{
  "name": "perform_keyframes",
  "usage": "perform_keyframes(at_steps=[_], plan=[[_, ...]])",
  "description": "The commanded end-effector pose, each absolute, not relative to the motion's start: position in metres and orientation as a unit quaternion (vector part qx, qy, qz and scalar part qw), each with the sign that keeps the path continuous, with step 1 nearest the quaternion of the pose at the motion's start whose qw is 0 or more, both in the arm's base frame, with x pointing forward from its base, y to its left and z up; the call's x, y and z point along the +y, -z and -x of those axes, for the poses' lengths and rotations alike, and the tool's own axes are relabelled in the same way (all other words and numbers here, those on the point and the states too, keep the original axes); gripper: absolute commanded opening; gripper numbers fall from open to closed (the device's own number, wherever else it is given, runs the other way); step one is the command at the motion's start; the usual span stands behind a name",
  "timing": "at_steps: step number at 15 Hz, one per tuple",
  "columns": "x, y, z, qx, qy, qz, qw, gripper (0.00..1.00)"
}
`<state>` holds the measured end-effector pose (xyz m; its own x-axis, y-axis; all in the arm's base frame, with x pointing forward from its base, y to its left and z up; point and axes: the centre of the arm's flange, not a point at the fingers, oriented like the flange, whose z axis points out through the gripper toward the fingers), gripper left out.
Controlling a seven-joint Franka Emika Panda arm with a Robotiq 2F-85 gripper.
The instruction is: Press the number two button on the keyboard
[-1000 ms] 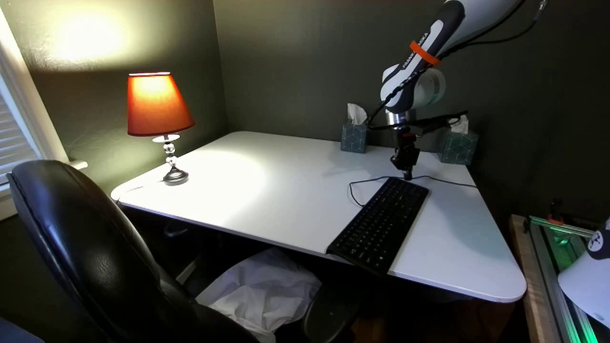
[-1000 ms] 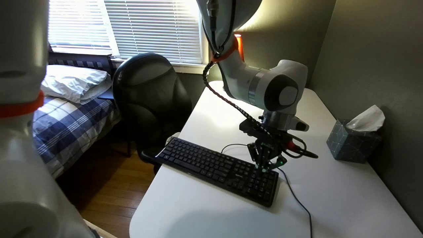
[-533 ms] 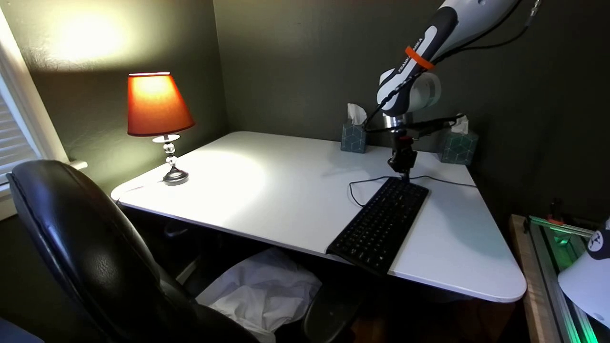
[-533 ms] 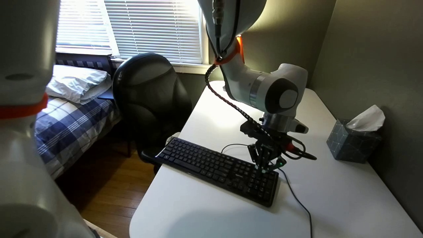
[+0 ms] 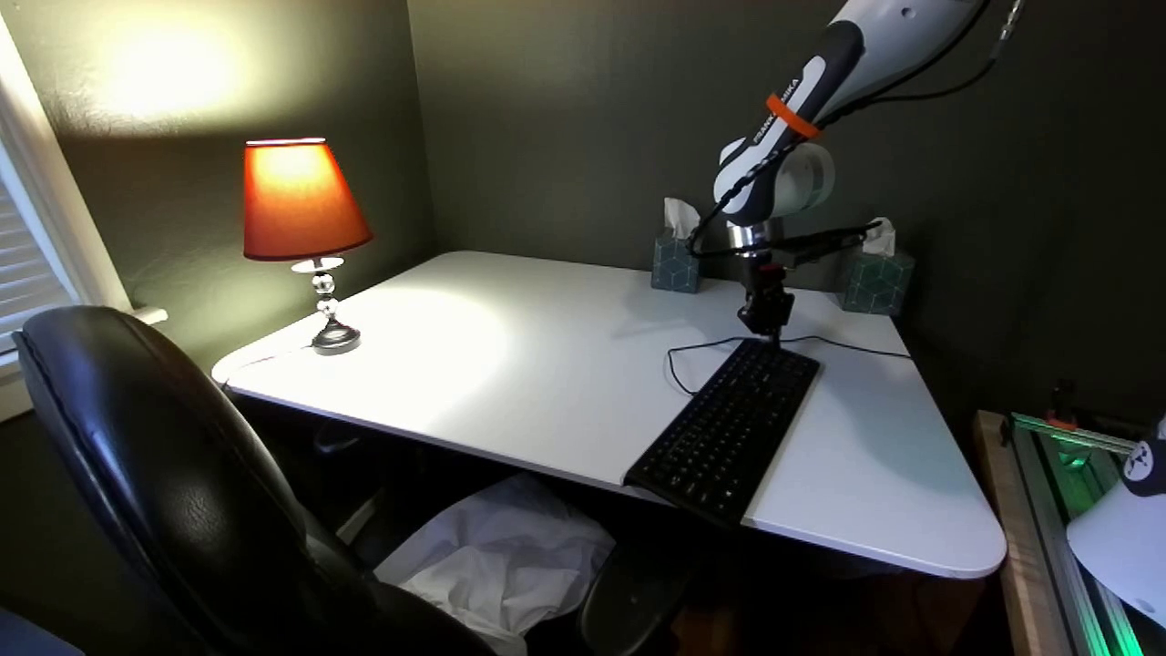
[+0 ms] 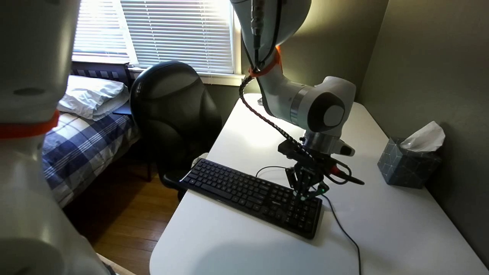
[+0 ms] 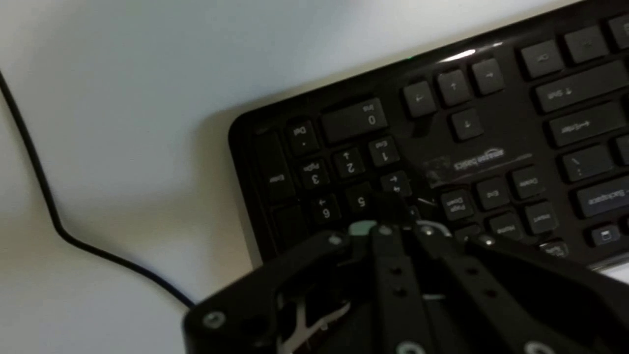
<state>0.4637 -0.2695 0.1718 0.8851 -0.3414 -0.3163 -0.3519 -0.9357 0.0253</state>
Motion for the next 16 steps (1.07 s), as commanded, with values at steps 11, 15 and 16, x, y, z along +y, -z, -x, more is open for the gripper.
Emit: perform_keyframes(at_steps=[11,15,16], plan=[[-0.2781,-0.1606,-0.4755,0.183,-0.179,0.966,0.033,0.0],[-0.278,-0.1577,-0.4777,0.181,-0.182,0.966,0.034,0.0],[-0.278,-0.1568,-0.4784,0.181,-0.182,0.966,0.034,0.0]])
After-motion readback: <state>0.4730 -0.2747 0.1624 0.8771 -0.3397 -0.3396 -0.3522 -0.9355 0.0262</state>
